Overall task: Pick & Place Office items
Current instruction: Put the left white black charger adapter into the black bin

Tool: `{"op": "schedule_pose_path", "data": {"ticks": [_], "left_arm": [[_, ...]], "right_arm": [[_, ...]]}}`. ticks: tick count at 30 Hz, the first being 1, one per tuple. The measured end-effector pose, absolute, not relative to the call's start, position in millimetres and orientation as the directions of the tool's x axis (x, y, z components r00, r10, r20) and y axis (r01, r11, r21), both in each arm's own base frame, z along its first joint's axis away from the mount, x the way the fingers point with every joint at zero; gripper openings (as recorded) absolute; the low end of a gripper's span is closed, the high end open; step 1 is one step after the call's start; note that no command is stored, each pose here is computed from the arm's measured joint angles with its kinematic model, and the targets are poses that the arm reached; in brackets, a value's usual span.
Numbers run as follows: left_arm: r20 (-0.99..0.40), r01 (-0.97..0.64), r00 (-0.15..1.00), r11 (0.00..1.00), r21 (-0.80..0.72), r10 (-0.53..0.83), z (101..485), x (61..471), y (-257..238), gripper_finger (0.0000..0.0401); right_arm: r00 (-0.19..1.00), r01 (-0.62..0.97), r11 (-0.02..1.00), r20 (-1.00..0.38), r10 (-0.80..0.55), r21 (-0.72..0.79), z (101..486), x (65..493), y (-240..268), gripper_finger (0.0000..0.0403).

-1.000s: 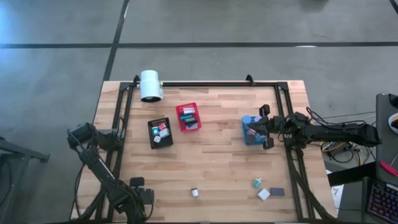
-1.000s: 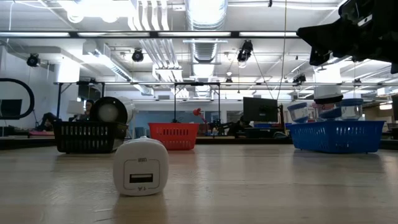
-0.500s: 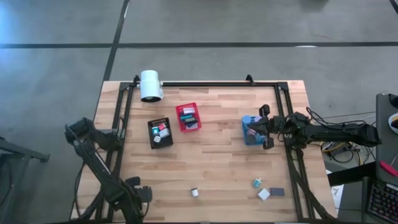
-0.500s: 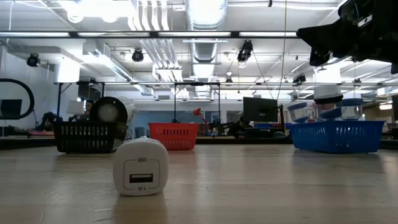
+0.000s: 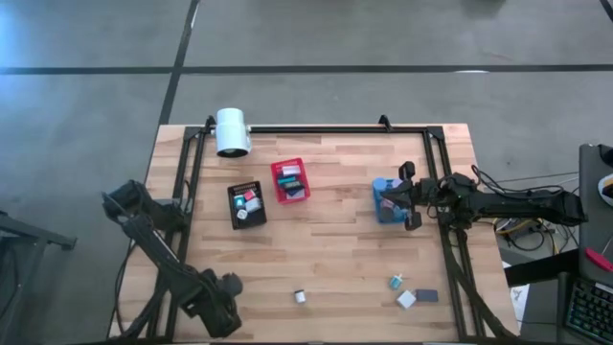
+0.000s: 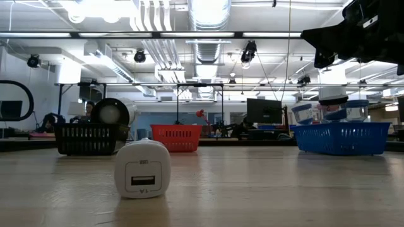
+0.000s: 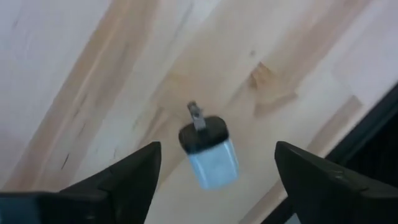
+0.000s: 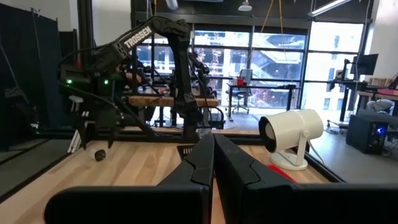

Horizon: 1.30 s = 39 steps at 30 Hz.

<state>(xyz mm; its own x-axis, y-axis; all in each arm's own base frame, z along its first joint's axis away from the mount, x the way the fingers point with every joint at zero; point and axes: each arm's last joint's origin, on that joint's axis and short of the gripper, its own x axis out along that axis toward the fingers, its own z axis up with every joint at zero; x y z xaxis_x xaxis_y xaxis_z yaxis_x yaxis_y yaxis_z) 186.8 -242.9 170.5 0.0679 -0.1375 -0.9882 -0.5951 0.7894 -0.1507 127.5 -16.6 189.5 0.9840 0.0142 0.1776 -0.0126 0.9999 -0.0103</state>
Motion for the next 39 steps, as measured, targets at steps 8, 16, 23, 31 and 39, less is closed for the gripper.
{"op": "schedule_pose_path", "data": {"ticks": [8, 16, 23, 31, 39], "left_arm": [[-0.988, -0.623, -0.002, 0.773, -0.119, -0.154, 160.1, 184.4, -235.9, 0.0316], [-0.988, -0.632, -0.006, 0.766, -0.117, -0.156, 152.6, 182.9, -232.3, 0.0313], [-0.986, -0.625, 0.007, 0.769, -0.132, -0.164, 149.1, 183.3, -231.2, 0.0275], [-0.972, -0.58, 0.004, 0.792, -0.192, -0.233, 141.8, 184.9, -230.2, 0.013], [-0.958, -0.46, 0.089, 0.841, -0.283, -0.274, 162.1, 204.1, -207.6, 0.0128]], "right_arm": [[0.982, -0.01, 1.0, 0.188, 0.014, -0.021, 190.6, 127.2, -16.6, 0.0008], [0.982, -0.009, 1.0, 0.189, 0.014, -0.027, 190.6, 127.2, -16.6, 0.0008], [0.982, -0.008, 1.0, 0.189, 0.013, -0.03, 190.6, 127.2, -16.6, 0.0008], [0.982, -0.007, 1.0, 0.188, 0.013, -0.03, 190.5, 127.2, -16.6, 0.0008], [0.982, -0.011, 1.0, 0.186, 0.013, -0.01, 190.3, 127.3, -16.6, 0.0008]]}}
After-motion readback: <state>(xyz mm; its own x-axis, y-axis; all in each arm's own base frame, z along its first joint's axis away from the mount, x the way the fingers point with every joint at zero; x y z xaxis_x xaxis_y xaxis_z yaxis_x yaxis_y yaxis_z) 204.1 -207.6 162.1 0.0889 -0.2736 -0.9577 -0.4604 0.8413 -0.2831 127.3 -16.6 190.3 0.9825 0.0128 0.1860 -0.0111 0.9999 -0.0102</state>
